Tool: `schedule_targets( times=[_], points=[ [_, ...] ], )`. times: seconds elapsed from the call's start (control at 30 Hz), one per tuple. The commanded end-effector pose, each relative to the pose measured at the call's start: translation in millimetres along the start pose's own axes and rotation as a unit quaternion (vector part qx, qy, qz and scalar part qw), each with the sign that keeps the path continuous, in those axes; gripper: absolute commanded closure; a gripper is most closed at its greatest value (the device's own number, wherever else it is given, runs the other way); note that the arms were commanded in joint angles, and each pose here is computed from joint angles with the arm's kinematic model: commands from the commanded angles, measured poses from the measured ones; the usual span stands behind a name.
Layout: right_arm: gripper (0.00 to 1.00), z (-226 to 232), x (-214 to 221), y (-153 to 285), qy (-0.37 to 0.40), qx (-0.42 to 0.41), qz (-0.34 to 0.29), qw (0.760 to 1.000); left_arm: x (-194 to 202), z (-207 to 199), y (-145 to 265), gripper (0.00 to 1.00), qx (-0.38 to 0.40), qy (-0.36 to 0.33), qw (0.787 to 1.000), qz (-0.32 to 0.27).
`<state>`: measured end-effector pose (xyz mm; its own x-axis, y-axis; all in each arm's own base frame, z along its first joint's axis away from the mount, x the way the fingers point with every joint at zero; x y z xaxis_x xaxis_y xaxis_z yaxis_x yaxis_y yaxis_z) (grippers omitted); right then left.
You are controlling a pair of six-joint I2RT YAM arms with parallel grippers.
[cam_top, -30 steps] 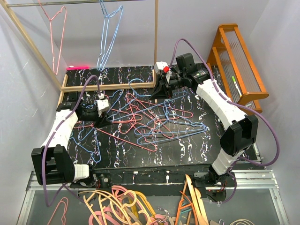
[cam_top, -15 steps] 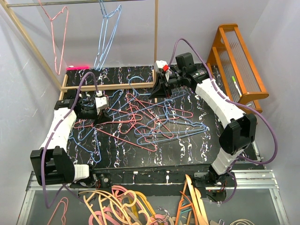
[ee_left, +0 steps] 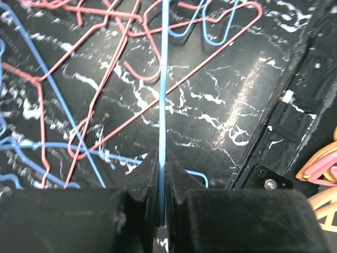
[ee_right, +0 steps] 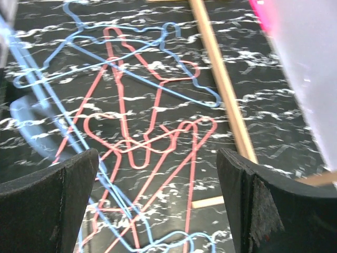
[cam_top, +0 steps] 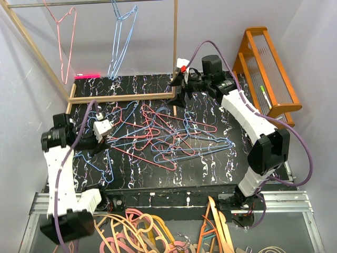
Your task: Organize the hangers
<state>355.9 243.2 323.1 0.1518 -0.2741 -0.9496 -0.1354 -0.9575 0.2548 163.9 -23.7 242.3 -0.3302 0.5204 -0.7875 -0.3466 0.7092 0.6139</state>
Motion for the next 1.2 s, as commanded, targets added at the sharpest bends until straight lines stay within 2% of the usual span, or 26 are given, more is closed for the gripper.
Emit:
schedule_targets(
  times=[0.0, 0.17, 0.33, 0.43, 0.6, 0.73, 0.9, 1.17],
  points=[
    [0.02, -41.4, -39.0, 28.8, 0.074, 0.146, -0.037, 0.986, 11.2, -12.0, 18.1, 1.0, -0.113, 0.102, 0.987, 0.042],
    [0.02, -71.2, -50.9, 43.8, 0.075, 0.215, -0.054, 0.972, 3.6, -14.9, 31.1, 1.0, -0.196, 0.207, 0.958, 0.028],
    [0.02, -83.7, -66.2, 49.9, 0.066, 0.24, -0.068, 0.966, -5.5, -23.2, 52.5, 1.0, -0.289, 0.209, 0.934, 0.002],
    [0.02, -82.4, -73.7, 49.3, 0.06, 0.232, -0.08, 0.968, -6.7, -32.8, 62.3, 1.0, -0.318, 0.222, 0.922, 0.002],
    [0.02, -73.8, -77.9, 50.3, 0.048, 0.219, -0.09, 0.97, -35.8, -42.3, 81.8, 1.0, -0.341, 0.248, 0.906, -0.046],
    [0.02, -67.9, -76.1, 52.9, 0.044, 0.22, -0.088, 0.971, -52.5, -41.6, 106.0, 1.0, -0.406, 0.263, 0.872, -0.072],
    [0.02, -63.7, -71.5, 53.4, 0.041, 0.222, -0.087, 0.97, -58.3, -36.1, 122.3, 1.0, -0.463, 0.262, 0.842, -0.09],
    [0.02, -60.9, -70.3, 55.4, 0.049, 0.226, -0.085, 0.969, -100.2, -6.7, 140.4, 1.0, -0.476, 0.234, 0.834, -0.152]
  ],
)
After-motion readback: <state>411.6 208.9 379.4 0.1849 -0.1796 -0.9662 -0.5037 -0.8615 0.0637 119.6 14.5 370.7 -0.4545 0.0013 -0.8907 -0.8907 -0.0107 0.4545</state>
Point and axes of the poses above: each gripper's point midway between its finger pads, its own y axis back along the fingers, its own z axis along the line the jaws close on, x = y × z, the point moved 6 cm from there along y, back along the fingers, and after that the axes turned 5 degrees about y, right-handed, at the moved point
